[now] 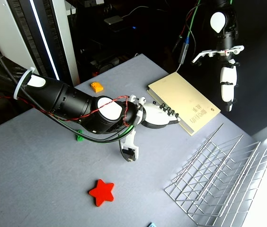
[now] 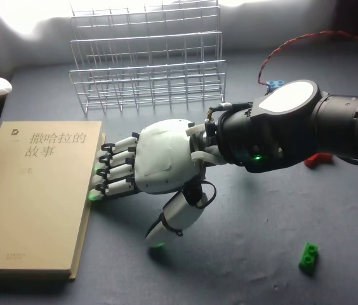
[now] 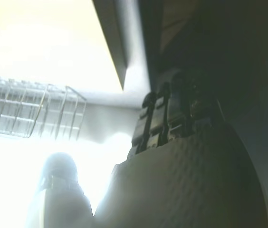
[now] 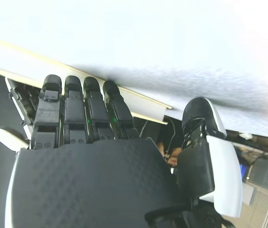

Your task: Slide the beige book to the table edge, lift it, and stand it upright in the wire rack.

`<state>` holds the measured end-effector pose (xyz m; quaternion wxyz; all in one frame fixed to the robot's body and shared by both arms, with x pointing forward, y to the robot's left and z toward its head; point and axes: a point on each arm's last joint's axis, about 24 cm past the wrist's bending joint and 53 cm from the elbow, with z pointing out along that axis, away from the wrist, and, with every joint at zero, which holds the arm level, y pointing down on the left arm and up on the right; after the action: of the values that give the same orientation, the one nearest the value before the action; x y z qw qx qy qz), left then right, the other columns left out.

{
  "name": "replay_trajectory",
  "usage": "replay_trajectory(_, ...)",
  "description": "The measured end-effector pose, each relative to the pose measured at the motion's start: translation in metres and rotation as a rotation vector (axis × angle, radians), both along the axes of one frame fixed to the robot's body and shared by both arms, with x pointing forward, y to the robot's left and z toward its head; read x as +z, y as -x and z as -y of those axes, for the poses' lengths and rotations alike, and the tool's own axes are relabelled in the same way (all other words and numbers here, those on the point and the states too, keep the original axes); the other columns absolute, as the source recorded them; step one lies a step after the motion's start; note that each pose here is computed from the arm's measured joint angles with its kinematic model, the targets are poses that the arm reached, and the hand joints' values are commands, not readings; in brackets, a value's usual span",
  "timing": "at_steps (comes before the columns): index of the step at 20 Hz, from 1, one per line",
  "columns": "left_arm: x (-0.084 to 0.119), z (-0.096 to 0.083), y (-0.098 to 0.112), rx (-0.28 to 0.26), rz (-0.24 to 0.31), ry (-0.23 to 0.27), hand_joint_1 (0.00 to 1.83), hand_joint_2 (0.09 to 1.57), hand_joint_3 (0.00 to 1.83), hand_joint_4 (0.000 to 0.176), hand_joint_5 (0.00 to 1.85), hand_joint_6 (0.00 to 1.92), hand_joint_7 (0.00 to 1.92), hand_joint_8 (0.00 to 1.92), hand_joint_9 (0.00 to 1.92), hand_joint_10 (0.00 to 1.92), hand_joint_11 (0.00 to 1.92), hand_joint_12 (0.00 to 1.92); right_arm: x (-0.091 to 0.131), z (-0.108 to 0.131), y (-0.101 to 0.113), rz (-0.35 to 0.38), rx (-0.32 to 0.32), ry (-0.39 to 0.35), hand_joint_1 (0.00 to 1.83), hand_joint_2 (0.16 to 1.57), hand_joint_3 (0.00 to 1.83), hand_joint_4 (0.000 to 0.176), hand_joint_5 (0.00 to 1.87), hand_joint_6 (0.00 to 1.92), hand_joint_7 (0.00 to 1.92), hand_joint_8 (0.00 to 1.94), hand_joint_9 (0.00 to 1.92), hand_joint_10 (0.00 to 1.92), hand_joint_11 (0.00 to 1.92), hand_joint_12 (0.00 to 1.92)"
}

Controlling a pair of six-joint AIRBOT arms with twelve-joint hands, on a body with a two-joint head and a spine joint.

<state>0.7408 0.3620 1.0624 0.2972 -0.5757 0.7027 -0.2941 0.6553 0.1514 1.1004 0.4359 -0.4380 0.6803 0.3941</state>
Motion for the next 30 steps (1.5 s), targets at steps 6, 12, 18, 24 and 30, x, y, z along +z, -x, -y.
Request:
replay_trajectory(6, 0.002, -0.004, -0.002, 0.006, 0.002, -0.006, 0.0, 1.04, 0.0, 0.0, 0.0, 0.0, 0.0, 0.0, 0.0, 0.0, 0.0, 0.0, 0.001, -0.003, -0.003, -0.002, -0.017, -0.001, 0.0, 1.17, 0.0, 0.0, 0.0, 0.0, 0.0, 0.0, 0.0, 0.0, 0.0, 0.0)
replay_trajectory(12, 0.005, -0.002, -0.003, 0.005, 0.006, 0.004, 0.0, 1.04, 0.0, 0.0, 0.0, 0.0, 0.0, 0.0, 0.0, 0.0, 0.0, 0.0, 0.003, -0.003, -0.006, -0.012, -0.034, -0.011, 0.0, 1.17, 0.0, 0.0, 0.0, 0.0, 0.0, 0.0, 0.0, 0.0, 0.0, 0.0)
replay_trajectory(18, 0.005, 0.002, -0.002, -0.001, 0.004, 0.007, 0.0, 1.04, 0.0, 0.0, 0.0, 0.0, 0.0, 0.0, 0.0, 0.0, 0.0, 0.0, 0.005, -0.011, -0.005, -0.03, -0.047, -0.026, 0.0, 1.18, 0.0, 0.0, 0.0, 0.0, 0.0, 0.0, 0.0, 0.0, 0.0, 0.0)
replay_trajectory(24, 0.003, 0.002, -0.002, -0.003, -0.002, 0.004, 0.0, 1.05, 0.0, 0.0, 0.0, 0.0, 0.0, 0.0, 0.0, 0.0, 0.0, 0.0, 0.007, -0.008, -0.008, -0.069, -0.069, -0.039, 0.0, 1.18, 0.0, 0.0, 0.0, 0.0, 0.0, 0.0, 0.0, 0.0, 0.0, 0.0)
replay_trajectory(30, 0.005, -0.001, -0.004, 0.0, 0.001, -0.003, 0.0, 1.06, 0.01, 0.0, 0.0, 0.0, 0.0, 0.0, 0.0, 0.0, 0.0, 0.0, 0.015, -0.013, -0.012, -0.061, -0.08, -0.051, 0.0, 1.18, 0.0, 0.0, 0.0, 0.0, 0.0, 0.0, 0.0, 0.0, 0.0, 0.0)
